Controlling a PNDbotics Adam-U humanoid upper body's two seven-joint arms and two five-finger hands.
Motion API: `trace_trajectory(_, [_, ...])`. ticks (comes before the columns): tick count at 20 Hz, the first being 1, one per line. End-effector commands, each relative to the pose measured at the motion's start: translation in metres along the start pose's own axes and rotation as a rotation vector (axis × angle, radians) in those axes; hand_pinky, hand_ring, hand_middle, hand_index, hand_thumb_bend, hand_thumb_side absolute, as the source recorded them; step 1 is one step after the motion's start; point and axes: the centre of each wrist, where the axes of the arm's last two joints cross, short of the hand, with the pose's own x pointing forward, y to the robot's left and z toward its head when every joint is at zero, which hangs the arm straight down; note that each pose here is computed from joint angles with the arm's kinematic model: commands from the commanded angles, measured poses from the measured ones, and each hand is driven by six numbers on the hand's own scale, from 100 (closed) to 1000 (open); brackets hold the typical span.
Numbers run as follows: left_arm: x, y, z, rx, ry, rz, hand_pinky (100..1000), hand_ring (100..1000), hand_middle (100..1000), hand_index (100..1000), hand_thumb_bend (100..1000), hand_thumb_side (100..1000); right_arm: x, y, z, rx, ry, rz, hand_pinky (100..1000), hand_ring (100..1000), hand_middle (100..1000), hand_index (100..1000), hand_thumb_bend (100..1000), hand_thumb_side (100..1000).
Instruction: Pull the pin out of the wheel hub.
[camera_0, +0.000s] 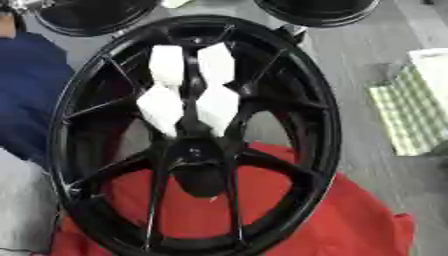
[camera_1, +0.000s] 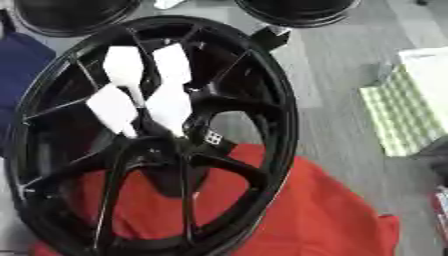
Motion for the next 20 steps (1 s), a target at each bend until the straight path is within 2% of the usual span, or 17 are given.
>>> trace_trajectory(1, [0.009, 0.009, 0.008, -0.027, 0.018, -0.061, 824, 773, 712, 855, 100, 469, 0.010, -0.004, -0.006, 0.000, -0.045, 0.006, 461, 611, 554, 748, 347, 644])
trace_trajectory(10, [0.024, -0.005, 0.010, -0.083, -0.010, -0.077, 807, 746, 675, 858, 100, 485, 0.010, -0.007, -0.006, -0.005, -0.042, 0.016, 459, 608, 552, 747, 349, 648])
trace_trajectory(15, [0.039, -0.011, 0.012, -0.095, -0.045, -0.102, 794, 723, 662, 852, 100, 454, 0.010, -0.007, -0.007, -0.004, -0.042, 0.015, 459, 607, 551, 746, 353, 645])
trace_trajectory(20, [0.049, -0.018, 0.012, -0.126, -0.069, -0.104, 791, 688, 663, 855, 100, 509, 0.011, -0.005, -0.006, 0.002, -0.041, 0.006, 458, 606, 551, 746, 355, 646])
